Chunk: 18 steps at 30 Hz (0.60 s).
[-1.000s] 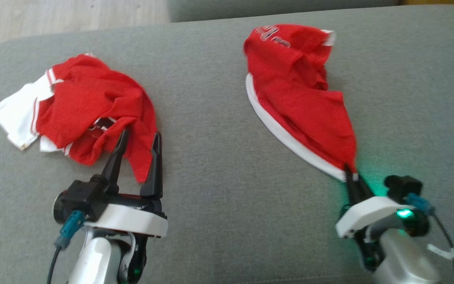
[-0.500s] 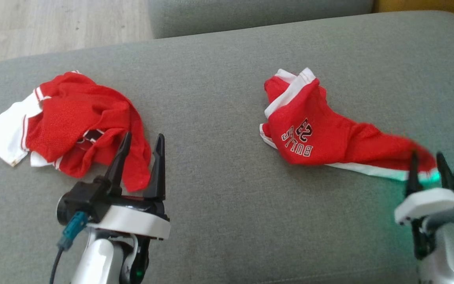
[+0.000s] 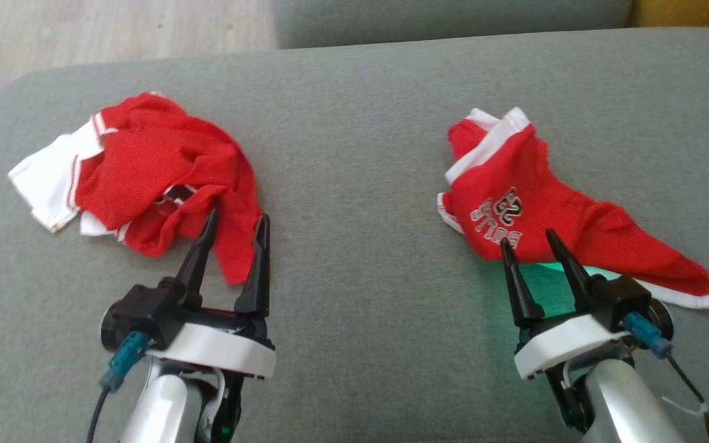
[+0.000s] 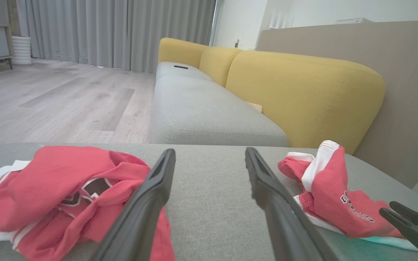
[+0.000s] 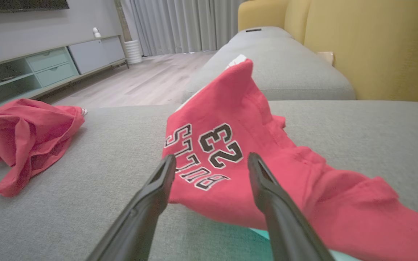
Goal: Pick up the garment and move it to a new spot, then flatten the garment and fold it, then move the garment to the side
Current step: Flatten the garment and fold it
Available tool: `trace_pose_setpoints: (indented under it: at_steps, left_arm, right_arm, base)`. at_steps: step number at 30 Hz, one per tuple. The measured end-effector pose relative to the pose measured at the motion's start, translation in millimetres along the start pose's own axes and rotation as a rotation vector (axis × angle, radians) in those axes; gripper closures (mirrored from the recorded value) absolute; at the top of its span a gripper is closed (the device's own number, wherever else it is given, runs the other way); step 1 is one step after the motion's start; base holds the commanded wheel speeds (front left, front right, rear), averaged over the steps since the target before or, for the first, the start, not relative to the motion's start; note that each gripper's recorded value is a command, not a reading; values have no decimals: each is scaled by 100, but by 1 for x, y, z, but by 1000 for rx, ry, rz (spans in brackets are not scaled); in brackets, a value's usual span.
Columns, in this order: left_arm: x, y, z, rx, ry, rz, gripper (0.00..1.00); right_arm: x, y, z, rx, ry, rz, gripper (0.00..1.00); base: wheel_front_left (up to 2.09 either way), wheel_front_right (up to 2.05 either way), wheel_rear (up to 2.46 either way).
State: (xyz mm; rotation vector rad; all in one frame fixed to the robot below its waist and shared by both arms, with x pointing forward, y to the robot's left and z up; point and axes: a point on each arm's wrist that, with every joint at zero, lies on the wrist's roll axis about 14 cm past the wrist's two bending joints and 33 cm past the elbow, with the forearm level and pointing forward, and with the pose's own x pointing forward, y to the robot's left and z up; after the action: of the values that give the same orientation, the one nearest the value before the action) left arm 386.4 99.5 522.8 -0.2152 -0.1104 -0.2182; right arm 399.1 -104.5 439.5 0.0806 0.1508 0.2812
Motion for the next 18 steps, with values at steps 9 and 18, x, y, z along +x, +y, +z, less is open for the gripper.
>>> trace_pose_setpoints:
  at_steps: [9, 18]
  left_arm:
    - [-8, 11, -7, -6, 25, 40, 0]
    - [-14, 21, -14, -13, 49, 83, 0]
  right_arm:
    - [34, 8, 5, 3, 5, 40, 0]
    - [86, -13, 28, 32, 16, -17, 0]
  base:
    - [0, 0, 0]
    - [0, 0, 0]
